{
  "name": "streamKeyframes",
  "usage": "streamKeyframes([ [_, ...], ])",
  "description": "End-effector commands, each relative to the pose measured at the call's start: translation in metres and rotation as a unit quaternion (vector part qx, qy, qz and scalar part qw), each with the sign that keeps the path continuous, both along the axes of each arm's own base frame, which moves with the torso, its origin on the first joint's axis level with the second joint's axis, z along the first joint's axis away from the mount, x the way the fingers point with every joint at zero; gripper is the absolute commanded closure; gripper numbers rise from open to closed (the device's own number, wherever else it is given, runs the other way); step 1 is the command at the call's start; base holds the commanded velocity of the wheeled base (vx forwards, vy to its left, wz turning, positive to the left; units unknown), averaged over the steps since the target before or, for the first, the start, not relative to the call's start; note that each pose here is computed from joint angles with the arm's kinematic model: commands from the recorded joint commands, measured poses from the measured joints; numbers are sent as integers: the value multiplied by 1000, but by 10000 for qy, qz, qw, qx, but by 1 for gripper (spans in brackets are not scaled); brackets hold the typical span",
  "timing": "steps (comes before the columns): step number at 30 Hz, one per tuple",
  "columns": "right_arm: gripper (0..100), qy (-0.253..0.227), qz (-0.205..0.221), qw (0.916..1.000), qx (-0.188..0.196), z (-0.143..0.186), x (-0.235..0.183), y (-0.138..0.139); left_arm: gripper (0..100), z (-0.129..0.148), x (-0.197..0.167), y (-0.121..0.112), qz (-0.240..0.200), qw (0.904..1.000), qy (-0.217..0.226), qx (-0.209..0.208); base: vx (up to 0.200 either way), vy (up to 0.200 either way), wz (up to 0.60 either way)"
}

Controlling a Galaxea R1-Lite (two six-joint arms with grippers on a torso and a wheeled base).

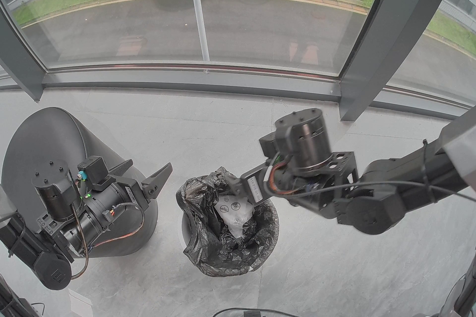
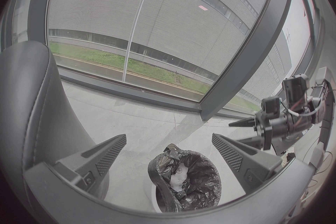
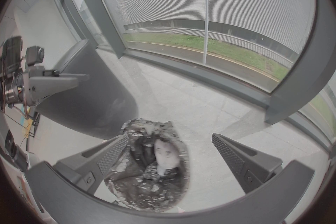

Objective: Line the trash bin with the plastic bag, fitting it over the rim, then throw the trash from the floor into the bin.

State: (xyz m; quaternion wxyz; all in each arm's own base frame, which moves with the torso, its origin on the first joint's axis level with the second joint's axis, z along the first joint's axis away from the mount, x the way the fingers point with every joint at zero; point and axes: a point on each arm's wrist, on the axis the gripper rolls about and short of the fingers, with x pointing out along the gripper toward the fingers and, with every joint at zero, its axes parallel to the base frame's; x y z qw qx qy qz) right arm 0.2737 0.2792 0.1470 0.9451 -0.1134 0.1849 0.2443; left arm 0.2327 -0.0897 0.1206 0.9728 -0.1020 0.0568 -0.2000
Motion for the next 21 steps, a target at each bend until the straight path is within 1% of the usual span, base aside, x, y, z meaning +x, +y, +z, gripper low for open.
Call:
streamKeyframes([
  [1,0,-465,-661,9967,85,48,-4,-75,0,9,-7,0,-55,9998,-183,7,0,0,0],
  [3,0,-548,-1027,9930,-186,51,-8,-105,0,9,-8,0,-45,9996,-237,110,0,0,0],
  [5,0,-629,-1508,9853,-497,49,-18,-132,0,8,-11,1,-68,9994,-248,228,0,0,0],
  [6,0,-624,-1666,9825,-547,48,-25,-142,0,9,-12,1,-77,9993,-282,247,0,0,0],
  [7,0,-658,-1813,9796,-559,50,-35,-153,0,10,-14,1,-100,9992,-296,258,0,0,0],
  [8,0,-672,-1836,9791,-554,50,-37,-154,0,10,-14,1,-108,9992,-296,258,0,0,0],
  [9,0,-719,-2008,9753,-567,51,-58,-174,0,10,-17,-2,-155,9991,-304,271,0,0,0],
  [10,0,-743,-2092,9734,-575,51,-70,-185,0,11,-17,-2,-148,9989,-338,291,0,0,0],
  [12,0,-836,-2249,9696,-481,52,-92,-205,0,16,-21,-1,-133,9980,-498,368,0,0,0],
  [14,0,-927,-2482,9633,-421,49,-117,-225,0,24,-26,2,-111,9969,-673,388,0,0,0],
  [15,0,-950,-2536,9618,-408,48,-124,-230,0,26,-27,3,-110,9967,-705,383,0,0,0],
  [17,0,-1131,-2670,9565,-311,39,-157,-246,0,35,-36,6,-106,9954,-883,352,0,0,0],
  [18,0,-1131,-2670,9565,-311,39,-157,-246,0,35,-36,6,-106,9954,-883,352,0,0,0],
  [19,0,-1339,-2707,9531,-197,32,-183,-256,0,40,-42,9,-107,9942,-996,379,0,0,0],
  [21,0,-1468,-2857,9468,-176,26,-204,-266,0,45,-48,11,-113,9930,-1060,501,0,0,0],
])
